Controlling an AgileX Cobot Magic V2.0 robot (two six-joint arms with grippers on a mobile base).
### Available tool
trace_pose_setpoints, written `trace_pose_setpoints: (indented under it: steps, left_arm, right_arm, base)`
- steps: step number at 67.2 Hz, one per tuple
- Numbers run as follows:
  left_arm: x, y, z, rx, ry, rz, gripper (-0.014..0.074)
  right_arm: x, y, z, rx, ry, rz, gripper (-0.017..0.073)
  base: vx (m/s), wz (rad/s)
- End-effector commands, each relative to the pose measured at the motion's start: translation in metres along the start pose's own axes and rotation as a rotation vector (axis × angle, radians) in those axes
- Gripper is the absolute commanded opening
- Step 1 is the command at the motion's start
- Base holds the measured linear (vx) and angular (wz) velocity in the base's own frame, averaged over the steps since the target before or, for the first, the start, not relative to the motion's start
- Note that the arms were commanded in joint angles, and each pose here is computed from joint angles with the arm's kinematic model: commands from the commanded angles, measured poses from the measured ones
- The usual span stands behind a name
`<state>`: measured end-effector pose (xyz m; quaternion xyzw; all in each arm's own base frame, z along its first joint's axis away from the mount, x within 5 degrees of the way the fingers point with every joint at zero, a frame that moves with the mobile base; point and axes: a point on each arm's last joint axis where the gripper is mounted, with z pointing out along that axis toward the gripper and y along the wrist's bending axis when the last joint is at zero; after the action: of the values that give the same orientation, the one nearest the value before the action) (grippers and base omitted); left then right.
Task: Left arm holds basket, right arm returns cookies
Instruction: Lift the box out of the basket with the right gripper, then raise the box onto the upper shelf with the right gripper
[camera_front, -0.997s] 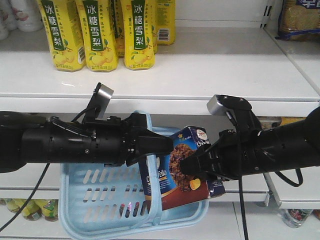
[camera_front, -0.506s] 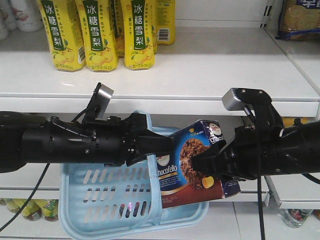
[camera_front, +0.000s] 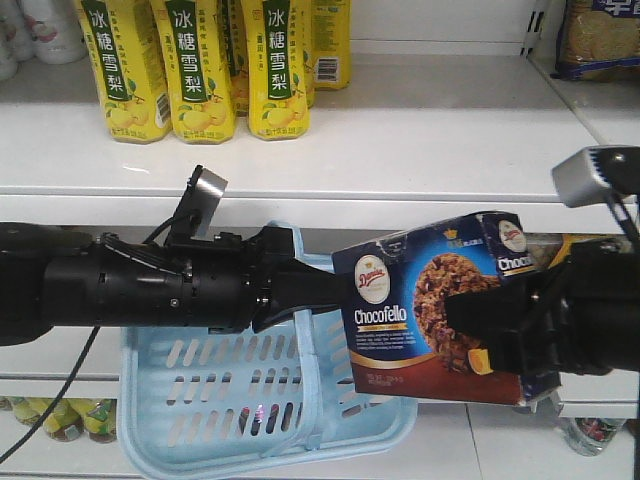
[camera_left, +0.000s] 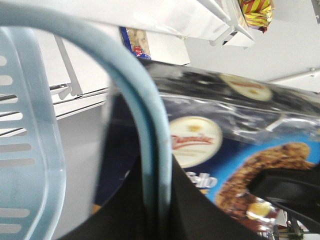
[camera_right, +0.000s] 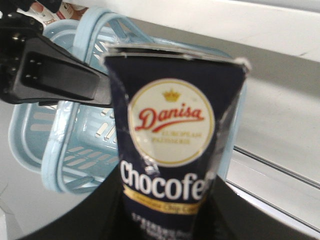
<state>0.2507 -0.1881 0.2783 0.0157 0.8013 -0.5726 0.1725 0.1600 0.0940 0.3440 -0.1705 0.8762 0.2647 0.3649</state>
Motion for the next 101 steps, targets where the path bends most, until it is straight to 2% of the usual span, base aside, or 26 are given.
trace_pose_setpoints:
  steps: [1,22,31,41,49,65,78,101]
  left_arm:
    - [-0.012,-0.029,-0.011,0.115,-0.1,-0.005,-0.0003]
    - [-0.012,-0.029,-0.011,0.115,-0.1,-0.005,-0.0003]
    - [-0.012,-0.029,-0.011,0.115,-0.1,-0.005,-0.0003]
    - [-0.012,-0.029,-0.011,0.115,-0.1,-0.005,-0.0003]
    - [-0.012,-0.029,-0.011,0.115,-0.1,-0.005,-0.0003]
    - [-0.012,-0.029,-0.011,0.115,-0.1,-0.005,-0.0003]
    - [-0.012,-0.029,-0.011,0.115,-0.1,-0.005,-0.0003]
    - [-0.012,-0.029,-0.011,0.115,-0.1,-0.005,-0.0003]
  right_arm:
    - [-0.01,0.009,-0.027,-0.001,-0.14,0.005,0.0178]
    - [-0.002,0.025,-0.079,0.011,-0.315,-0.021,0.0178]
    - [-0.019,0.029,-0.103,0.074,-0.432,-0.068,0.0178]
    - [-0.039,0.027,-0.121,0.18,-0.582,-0.108,0.0178]
    - [-0.053,0.025,-0.128,0.23,-0.669,-0.115,0.0178]
    - [-0.08,0.005,-0.092,0.345,-0.653,-0.121,0.018]
    - [-0.103,-0.018,-0.043,0.462,-0.618,-0.219,0.0183]
    - [-0.112,-0.063,0.04,0.582,-0.49,-0.099,0.0205]
  base:
    - [0.0,0.0]
    - [0.0,0.0]
    - [0.0,0.0]
    - [0.0,0.0]
    - [0.0,0.0]
    - [0.0,0.0]
    - [0.0,0.0]
    - [0.0,0.0]
